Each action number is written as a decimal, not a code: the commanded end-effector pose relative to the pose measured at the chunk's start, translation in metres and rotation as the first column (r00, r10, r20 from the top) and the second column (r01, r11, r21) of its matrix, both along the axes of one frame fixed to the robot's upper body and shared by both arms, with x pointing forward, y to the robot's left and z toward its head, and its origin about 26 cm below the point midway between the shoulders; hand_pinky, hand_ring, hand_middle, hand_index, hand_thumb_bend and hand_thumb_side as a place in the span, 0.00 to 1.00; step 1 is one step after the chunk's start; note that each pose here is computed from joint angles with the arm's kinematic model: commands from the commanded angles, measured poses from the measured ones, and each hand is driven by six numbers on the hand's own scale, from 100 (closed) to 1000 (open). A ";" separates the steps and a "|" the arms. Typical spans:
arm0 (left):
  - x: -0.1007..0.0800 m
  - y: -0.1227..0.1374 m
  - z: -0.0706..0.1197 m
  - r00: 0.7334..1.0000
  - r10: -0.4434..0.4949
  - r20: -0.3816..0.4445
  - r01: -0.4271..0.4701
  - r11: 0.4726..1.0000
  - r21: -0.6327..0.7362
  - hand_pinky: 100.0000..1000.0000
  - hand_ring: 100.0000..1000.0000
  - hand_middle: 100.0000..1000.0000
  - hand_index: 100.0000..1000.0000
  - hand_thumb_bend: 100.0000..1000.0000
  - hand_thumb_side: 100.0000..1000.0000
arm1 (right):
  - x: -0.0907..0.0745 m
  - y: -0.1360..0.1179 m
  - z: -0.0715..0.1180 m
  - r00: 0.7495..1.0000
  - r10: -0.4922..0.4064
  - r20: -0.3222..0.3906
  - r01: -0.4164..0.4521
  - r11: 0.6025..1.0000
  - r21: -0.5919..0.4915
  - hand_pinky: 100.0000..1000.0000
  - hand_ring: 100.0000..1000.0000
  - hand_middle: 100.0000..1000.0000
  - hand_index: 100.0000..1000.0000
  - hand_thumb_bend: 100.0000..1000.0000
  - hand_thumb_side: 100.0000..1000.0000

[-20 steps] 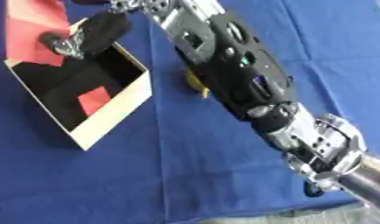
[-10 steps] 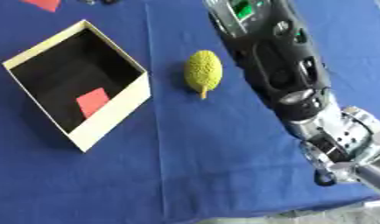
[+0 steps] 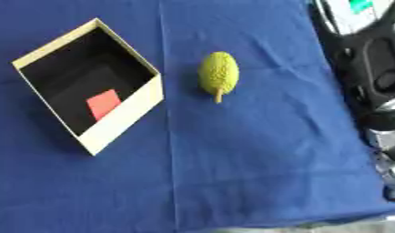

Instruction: Pick up objects on the table and place them in the box.

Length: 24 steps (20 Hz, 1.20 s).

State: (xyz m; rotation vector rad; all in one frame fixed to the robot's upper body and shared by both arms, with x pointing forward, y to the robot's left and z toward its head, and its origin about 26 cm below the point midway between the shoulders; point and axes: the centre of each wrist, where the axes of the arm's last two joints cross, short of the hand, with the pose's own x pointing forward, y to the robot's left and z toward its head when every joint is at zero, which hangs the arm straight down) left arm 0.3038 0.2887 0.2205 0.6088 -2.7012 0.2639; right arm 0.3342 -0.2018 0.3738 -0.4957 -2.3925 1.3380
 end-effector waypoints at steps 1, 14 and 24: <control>-0.004 0.005 0.009 1.000 0.015 0.024 -0.016 1.000 0.027 0.68 0.76 0.73 0.78 0.08 0.67 | -0.019 -0.022 0.009 0.996 -0.052 0.071 0.057 0.996 -0.070 0.83 0.85 0.67 0.89 0.00 0.63; -0.003 0.001 0.009 1.000 -0.003 0.025 0.002 1.000 0.023 0.68 0.76 0.73 0.78 0.08 0.66 | 0.002 0.007 0.001 0.999 -0.030 0.026 0.035 0.984 -0.173 0.82 0.74 0.44 0.74 0.00 0.16; -0.001 -0.004 0.012 0.999 -0.033 0.031 0.032 0.999 0.025 0.68 0.76 0.73 0.78 0.08 0.67 | 0.060 0.095 -0.029 0.999 -0.011 -0.034 -0.002 0.937 -0.349 0.81 0.73 0.44 0.74 0.00 0.16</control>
